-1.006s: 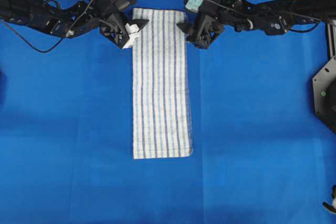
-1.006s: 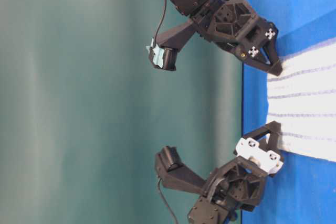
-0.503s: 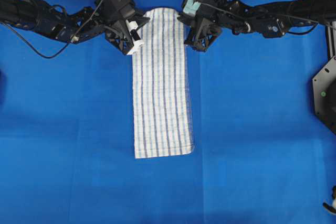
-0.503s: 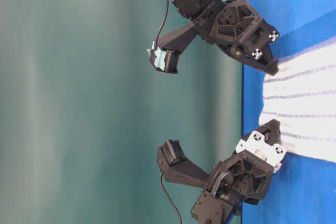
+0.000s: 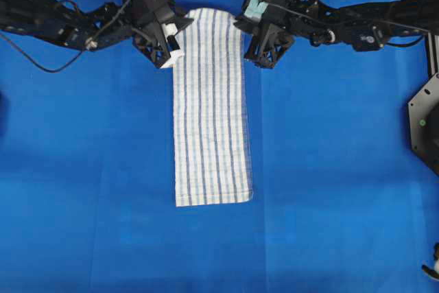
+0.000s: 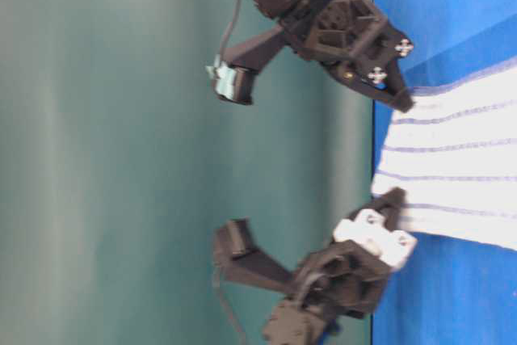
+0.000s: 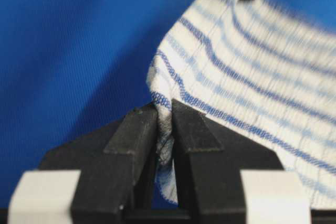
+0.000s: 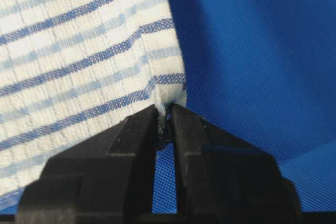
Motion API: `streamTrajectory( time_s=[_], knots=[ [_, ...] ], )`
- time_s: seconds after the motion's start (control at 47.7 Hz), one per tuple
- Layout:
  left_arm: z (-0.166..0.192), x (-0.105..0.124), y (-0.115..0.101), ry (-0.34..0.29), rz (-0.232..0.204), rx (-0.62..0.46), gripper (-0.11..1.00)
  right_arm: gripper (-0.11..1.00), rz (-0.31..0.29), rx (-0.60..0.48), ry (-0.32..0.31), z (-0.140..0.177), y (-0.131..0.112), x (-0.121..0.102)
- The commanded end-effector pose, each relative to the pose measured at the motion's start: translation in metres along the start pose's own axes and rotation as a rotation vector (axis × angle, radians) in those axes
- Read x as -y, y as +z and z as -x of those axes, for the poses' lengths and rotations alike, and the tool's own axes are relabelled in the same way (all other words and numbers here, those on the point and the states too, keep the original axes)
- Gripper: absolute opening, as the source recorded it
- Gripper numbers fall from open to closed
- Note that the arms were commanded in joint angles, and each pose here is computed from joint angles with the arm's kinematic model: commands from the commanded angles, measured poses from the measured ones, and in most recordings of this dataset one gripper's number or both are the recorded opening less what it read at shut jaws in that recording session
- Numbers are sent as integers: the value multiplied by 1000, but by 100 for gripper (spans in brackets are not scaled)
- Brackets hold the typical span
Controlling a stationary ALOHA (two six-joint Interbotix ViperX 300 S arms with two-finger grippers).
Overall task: Fold the blue towel.
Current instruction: 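Fold the top end down toward the bottom with both grippers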
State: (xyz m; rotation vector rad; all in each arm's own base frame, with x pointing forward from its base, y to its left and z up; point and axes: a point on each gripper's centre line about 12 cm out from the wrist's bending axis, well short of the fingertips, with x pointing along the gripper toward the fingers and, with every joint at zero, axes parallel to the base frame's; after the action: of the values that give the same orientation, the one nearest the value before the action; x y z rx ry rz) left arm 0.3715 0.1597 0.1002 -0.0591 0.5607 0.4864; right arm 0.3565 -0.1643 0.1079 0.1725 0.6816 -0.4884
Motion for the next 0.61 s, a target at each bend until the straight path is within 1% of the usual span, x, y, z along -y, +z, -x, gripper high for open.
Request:
streamTrajectory(
  time_s=[0.0, 0.105, 0.21, 0.293, 0.419, 0.545, 0.587],
  knots=[
    [13, 2, 25, -13, 1, 59, 4, 14, 1, 61, 15, 17, 18, -5],
    [19, 10, 30, -36, -8, 65, 4, 14, 6, 73, 24, 24, 20, -9],
    [22, 20, 28, -58, -15, 60, 4, 14, 12, 72, 35, 27, 19, -13],
    [27, 28, 27, -79, -21, 55, 4, 14, 22, 65, 57, 31, 18, -22],
    [40, 50, 25, -134, -44, 48, 4, 14, 38, 60, 114, 45, 15, -44],
    [61, 81, 25, -214, -72, 67, 4, 14, 51, 66, 182, 64, 10, -69],
    [67, 89, 25, -237, -68, 74, 4, 14, 54, 71, 202, 71, 9, -76]
  ],
)
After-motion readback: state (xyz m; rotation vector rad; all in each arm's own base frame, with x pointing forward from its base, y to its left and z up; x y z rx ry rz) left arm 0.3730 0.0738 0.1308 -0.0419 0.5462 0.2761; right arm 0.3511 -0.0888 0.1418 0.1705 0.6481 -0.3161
